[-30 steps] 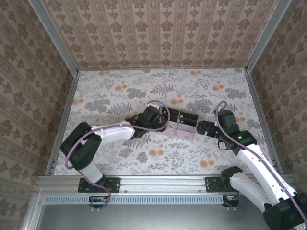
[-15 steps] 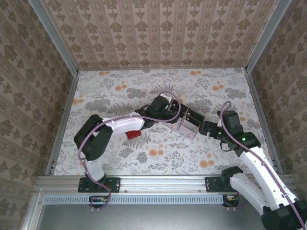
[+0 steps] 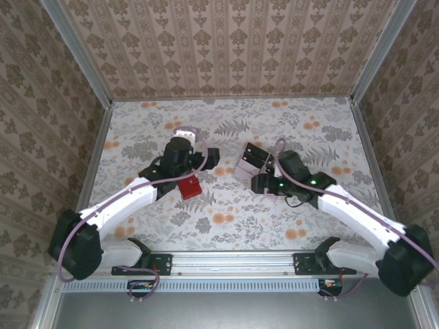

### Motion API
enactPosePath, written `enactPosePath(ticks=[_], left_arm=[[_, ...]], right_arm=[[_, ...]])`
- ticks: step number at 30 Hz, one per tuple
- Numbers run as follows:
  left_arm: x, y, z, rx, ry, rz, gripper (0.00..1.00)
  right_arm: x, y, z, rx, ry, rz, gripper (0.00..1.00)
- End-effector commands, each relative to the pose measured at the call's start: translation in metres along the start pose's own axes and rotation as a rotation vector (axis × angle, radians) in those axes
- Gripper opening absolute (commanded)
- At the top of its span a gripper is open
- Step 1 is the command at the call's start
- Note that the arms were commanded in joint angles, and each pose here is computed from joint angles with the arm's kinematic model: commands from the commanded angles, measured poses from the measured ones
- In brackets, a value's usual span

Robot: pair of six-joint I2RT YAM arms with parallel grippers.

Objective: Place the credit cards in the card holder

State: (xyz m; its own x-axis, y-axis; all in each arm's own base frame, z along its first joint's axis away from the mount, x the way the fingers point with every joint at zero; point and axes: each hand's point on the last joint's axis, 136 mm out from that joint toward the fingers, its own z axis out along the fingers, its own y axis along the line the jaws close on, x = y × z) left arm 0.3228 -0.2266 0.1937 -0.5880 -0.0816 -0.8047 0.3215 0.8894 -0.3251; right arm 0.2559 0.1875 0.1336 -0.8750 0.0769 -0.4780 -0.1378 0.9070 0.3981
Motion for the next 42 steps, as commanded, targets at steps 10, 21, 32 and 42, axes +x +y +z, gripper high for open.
enactPosePath(ticks=[10, 21, 32, 42], left_arm=[[0.014, 0.059, -0.037, -0.154, 0.008, -0.141, 1.00], [0.019, 0.070, -0.046, -0.173, 0.001, -0.179, 1.00], [0.025, 0.071, -0.046, -0.169, 0.025, -0.179, 1.00], [0.033, 0.074, -0.051, -0.188, 0.051, -0.193, 1.00]], right_arm=[[-0.026, 0.098, 0.099, -0.059, 0.067, -0.128, 0.88], [-0.026, 0.095, 0.167, 0.019, 0.115, -0.099, 0.87], [-0.063, 0.039, 0.164, 0.128, 0.022, -0.003, 0.87], [-0.095, 0.011, 0.144, 0.147, -0.028, 0.030, 0.87]])
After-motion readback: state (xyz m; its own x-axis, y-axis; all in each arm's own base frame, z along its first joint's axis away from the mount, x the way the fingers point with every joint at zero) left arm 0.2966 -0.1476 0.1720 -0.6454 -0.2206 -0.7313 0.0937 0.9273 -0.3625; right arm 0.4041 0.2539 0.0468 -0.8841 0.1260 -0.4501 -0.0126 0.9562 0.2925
